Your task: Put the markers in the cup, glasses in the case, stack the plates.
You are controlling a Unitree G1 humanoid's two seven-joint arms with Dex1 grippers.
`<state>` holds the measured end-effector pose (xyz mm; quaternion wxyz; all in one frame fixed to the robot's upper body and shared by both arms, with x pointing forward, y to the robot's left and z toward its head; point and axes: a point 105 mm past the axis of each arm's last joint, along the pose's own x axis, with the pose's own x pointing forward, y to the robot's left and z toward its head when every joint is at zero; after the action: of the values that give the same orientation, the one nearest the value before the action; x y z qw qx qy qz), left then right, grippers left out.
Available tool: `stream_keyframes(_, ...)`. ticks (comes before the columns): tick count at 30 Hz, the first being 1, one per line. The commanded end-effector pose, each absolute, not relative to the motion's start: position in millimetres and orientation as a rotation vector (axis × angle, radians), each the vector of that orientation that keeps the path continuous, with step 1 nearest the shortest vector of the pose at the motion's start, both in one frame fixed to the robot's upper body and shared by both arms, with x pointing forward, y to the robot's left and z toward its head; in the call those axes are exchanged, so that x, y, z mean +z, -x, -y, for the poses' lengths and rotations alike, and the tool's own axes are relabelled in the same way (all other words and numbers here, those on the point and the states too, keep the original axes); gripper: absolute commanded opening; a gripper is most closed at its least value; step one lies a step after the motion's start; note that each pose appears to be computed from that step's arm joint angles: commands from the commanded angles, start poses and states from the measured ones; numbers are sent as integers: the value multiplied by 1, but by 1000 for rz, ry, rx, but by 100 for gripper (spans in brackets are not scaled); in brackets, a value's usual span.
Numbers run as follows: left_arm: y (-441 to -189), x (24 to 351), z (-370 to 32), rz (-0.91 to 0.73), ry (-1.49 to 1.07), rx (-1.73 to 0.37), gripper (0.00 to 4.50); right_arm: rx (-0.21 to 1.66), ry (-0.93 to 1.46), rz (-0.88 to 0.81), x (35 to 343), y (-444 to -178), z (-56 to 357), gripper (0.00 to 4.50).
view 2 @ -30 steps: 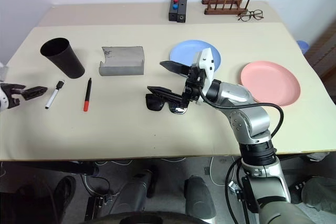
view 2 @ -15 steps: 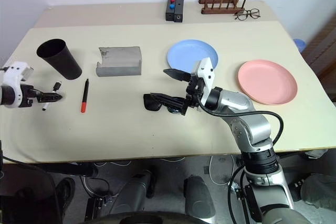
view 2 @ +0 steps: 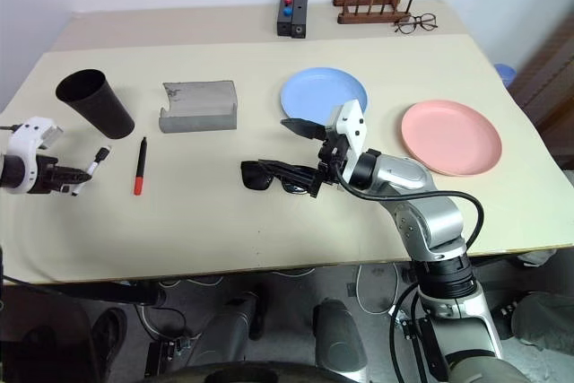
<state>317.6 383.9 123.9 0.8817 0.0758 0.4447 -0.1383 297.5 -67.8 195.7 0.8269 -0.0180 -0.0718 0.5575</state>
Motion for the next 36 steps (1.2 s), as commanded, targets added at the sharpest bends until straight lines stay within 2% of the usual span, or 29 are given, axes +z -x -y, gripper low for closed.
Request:
stream_keyframes(1,-280,117,-396,-1082,-176,-320,5,1201,70,207,206,-292,66,450)
stream_keyframes(5,-253,117,-397,-1145,-254,-367,5,1207,74,205,204,-293,66,450)
stream_keyframes(10,-245,112,-400,-1136,-243,-300,5,1223,71,207,203,-293,62,450)
stream_keyframes(11,-246,112,-398,-1127,-223,-295,80,1230,72,207,203,-293,62,450)
stream_keyframes(14,-252,113,-397,-1091,-213,-260,207,1241,77,204,204,-294,61,450)
stream_keyframes(19,-264,122,-389,-1052,-148,-257,447,1251,83,198,203,-295,60,450)
stream_keyframes(27,-282,119,-375,-1097,-165,-367,447,1256,77,206,204,-298,53,450)
stream_keyframes(36,-309,122,-367,-1096,-229,-399,447,1242,85,204,201,-298,51,450)
